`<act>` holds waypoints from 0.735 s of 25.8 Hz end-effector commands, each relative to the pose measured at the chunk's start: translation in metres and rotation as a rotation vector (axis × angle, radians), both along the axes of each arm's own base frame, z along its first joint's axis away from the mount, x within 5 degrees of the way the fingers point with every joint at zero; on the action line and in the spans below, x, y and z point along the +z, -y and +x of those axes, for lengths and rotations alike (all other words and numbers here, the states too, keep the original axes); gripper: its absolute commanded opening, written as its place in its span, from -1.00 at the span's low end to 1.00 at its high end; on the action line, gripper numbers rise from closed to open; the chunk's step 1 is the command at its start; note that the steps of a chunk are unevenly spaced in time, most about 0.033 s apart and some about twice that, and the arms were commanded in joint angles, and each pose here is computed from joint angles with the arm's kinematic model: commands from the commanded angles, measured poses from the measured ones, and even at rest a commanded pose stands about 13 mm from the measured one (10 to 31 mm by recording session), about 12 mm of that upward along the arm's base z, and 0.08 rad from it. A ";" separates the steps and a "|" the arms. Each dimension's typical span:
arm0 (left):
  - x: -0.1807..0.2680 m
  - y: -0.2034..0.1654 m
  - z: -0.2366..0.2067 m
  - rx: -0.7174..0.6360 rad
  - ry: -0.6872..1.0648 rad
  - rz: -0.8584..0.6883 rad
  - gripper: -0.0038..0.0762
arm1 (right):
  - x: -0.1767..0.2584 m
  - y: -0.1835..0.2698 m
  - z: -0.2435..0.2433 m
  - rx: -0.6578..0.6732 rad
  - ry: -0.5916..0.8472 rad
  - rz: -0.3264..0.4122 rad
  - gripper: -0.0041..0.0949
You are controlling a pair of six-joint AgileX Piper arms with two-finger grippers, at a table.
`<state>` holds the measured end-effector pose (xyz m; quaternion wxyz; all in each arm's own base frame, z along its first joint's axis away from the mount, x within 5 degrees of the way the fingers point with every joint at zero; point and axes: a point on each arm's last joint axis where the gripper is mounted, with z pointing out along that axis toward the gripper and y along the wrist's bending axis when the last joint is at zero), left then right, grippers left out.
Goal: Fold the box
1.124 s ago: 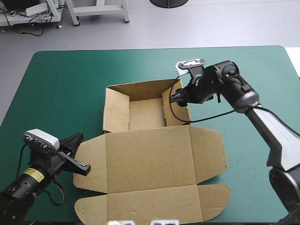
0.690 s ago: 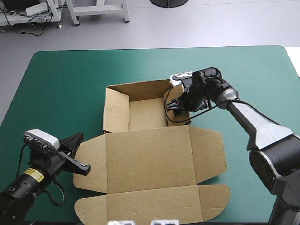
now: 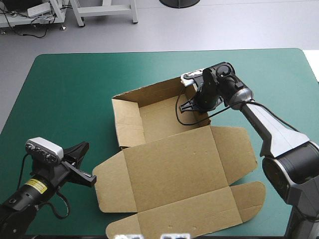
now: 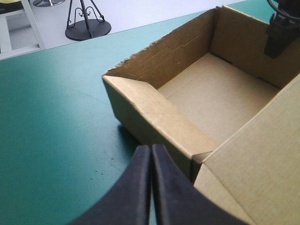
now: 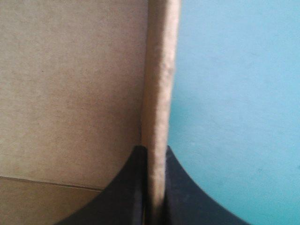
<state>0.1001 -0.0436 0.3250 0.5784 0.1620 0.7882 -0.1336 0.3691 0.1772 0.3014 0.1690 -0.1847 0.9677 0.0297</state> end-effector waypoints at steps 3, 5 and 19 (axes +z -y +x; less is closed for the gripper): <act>0.014 0.001 0.002 0.009 0.073 -0.053 -0.92 | 0.036 0.060 0.010 -0.123 0.092 -0.099 -0.93; 0.014 0.001 0.002 0.009 0.073 -0.051 -0.92 | 0.036 0.092 0.017 -0.195 0.074 -0.104 -0.94; 0.014 0.001 0.002 0.008 0.073 -0.040 -0.92 | 0.039 0.253 0.021 -0.561 0.060 -0.001 -0.96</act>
